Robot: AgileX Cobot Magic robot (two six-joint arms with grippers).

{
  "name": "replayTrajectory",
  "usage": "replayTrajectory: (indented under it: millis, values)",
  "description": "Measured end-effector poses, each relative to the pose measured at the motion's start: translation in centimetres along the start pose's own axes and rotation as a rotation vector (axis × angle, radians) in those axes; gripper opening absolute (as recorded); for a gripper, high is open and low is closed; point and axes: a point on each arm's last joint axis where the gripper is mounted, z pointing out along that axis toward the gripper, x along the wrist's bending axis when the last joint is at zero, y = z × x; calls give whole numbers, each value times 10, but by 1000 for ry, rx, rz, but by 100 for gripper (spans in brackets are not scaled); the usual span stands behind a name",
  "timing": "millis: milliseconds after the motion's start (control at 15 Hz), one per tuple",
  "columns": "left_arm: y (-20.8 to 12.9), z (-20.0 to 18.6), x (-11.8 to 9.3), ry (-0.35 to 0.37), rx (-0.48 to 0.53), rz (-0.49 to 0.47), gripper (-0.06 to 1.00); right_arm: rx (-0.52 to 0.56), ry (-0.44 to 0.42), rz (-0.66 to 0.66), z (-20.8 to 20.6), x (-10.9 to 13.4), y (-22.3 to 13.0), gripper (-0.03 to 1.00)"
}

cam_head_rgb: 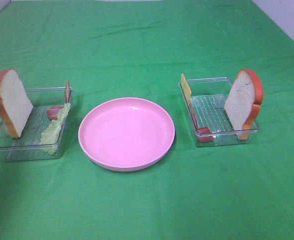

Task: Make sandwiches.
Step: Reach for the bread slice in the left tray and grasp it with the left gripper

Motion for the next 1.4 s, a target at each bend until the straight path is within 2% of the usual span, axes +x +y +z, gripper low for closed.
replayTrajectory:
  millis: [200,400,467,533,733,1000,1400]
  values:
    - [55,34,3,-25,34,-8,99,0,0,0,0,0,0,91]
    - [89,80,2,-67,90,-45,99,0,0,0,0,0,0,91]
    - [92,86,1,-72,99,-47,99,0,0,0,0,0,0,91]
    - [98,123,-11,-82,179,-65,99,0,0,0,0,0,0,91]
    - [97,165,-34,-96,275,-90,99,0,0,0,0,0,0,91]
    - [96,198,-37,-89,334,-107,99,0,0,0,0,0,0,91]
    - [118,243,-41,-73,346,-54,99,0,0,0,0,0,0,91]
